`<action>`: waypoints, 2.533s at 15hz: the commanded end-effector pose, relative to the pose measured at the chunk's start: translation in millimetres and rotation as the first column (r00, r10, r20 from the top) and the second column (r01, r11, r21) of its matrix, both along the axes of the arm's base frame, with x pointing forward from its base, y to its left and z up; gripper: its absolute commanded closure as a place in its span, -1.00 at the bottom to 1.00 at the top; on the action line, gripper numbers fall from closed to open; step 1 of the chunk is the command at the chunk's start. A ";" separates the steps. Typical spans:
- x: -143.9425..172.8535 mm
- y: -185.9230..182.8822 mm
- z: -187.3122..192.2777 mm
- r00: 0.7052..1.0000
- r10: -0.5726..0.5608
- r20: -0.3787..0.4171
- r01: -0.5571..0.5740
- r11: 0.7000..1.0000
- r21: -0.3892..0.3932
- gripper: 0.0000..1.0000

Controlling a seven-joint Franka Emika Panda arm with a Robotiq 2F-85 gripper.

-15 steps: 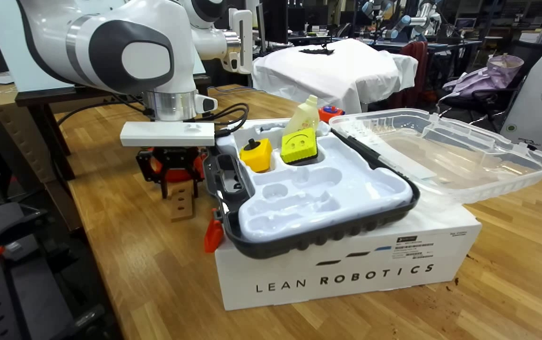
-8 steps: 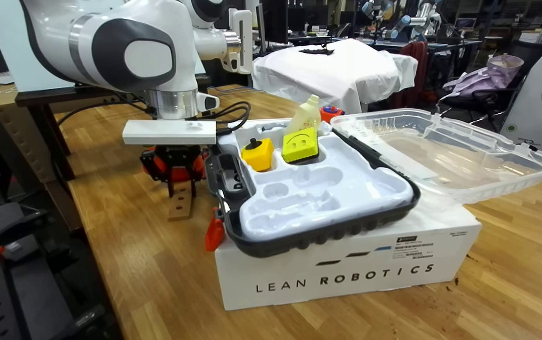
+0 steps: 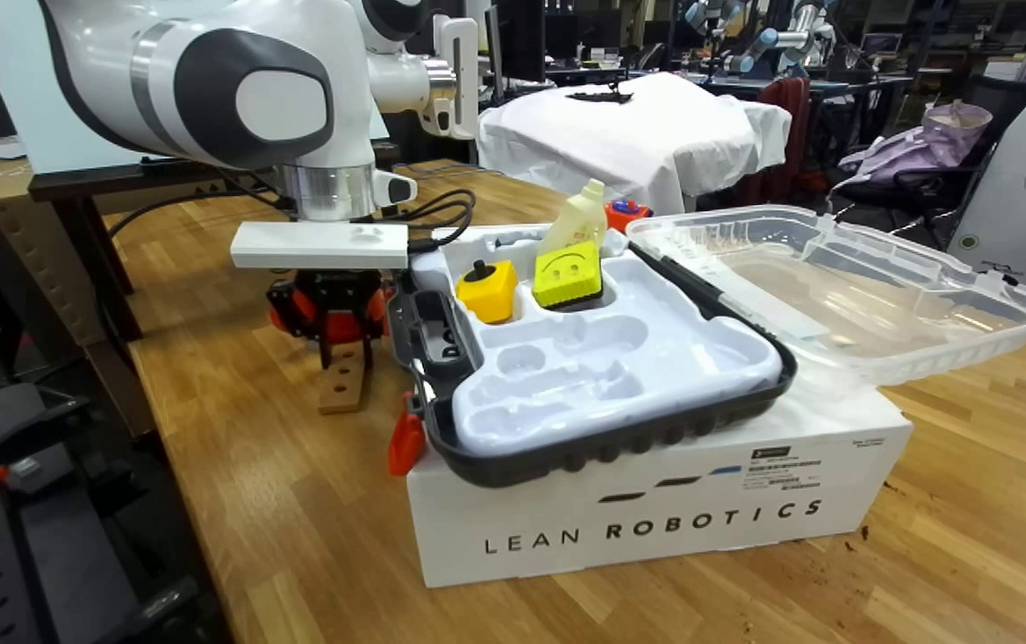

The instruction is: Pick the wooden object on the table, put it on the case cover, take the container out of the case and put it on the box then place the dumbbell at the edge of the box

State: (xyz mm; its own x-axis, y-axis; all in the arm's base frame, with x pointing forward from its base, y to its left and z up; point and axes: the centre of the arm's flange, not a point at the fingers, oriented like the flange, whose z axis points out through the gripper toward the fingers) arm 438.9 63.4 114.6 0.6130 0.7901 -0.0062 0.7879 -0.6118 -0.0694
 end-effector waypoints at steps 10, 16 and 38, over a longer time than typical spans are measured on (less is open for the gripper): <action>-11.1 5.2 83.5 0.990 -0.117 0.081 0.116 0.993 0.016 0.64; -5.0 7.6 115.7 0.961 -0.266 0.071 0.261 0.963 0.070 0.64; 12.1 -30.8 159.9 0.811 -0.573 0.118 0.563 0.819 0.113 0.14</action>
State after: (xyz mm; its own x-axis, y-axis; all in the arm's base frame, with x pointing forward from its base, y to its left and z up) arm 451.0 32.7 274.5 0.9425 0.2959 0.1553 0.3059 -0.9511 -0.0441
